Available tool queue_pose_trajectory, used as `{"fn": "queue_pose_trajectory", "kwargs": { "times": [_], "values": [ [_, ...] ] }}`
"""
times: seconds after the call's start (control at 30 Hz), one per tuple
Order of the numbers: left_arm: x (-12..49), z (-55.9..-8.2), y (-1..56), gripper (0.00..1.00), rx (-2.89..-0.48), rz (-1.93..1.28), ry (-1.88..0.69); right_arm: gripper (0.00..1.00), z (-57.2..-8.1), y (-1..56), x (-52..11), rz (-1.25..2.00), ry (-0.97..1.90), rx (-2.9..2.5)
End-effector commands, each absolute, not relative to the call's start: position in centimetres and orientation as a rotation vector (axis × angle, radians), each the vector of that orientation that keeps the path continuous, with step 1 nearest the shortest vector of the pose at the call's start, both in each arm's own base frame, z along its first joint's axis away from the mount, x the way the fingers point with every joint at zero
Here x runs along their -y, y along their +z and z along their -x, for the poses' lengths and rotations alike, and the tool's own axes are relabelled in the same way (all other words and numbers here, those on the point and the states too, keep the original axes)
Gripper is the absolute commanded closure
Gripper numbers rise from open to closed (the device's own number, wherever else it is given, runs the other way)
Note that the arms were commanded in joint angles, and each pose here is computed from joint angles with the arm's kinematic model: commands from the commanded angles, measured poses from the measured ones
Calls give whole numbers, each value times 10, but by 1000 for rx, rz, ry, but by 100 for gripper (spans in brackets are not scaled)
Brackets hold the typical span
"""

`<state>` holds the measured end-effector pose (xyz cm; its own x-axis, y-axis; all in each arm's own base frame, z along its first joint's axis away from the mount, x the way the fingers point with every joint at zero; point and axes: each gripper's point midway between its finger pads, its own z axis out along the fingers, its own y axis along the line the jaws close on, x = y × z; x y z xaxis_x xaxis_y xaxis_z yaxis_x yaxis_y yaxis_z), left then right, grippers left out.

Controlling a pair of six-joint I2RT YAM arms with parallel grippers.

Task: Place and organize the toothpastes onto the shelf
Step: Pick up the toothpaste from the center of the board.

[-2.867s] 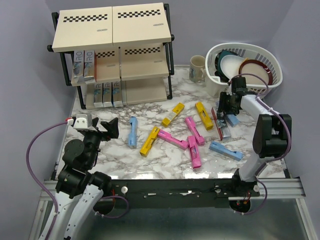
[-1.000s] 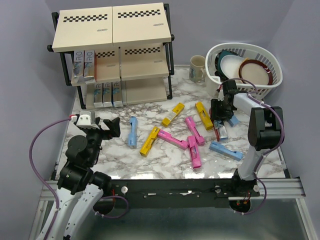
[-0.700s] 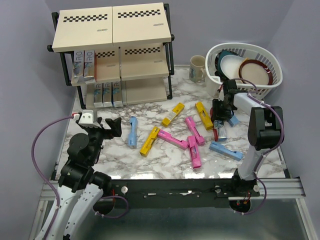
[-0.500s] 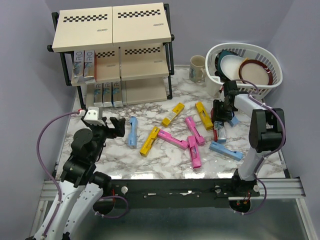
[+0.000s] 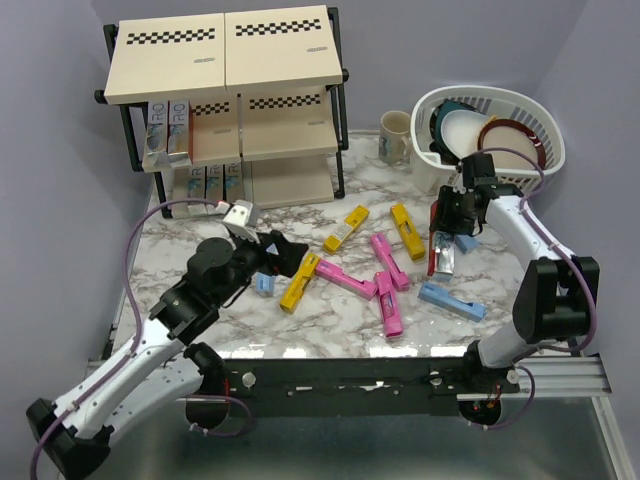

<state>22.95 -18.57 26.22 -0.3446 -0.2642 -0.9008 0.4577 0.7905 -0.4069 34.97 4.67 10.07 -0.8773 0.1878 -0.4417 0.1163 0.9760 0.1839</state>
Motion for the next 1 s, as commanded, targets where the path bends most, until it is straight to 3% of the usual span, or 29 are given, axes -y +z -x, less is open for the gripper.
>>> {"fn": "queue_pose_trajectory", "kwargs": {
  "times": [0.0,0.6,0.97],
  "values": [
    [231,-230,279,1,-1705,-140,-746,48,-335,120,-55,-265,275,-2623],
    [444,-180,243,1,-1594,-470,-516,48,-305,135,-72,-275,426,-2602],
    [495,-166,194,1,-1656,-527,-260,47,-298,134,-77,-262,466,-2597]
  ]
}}
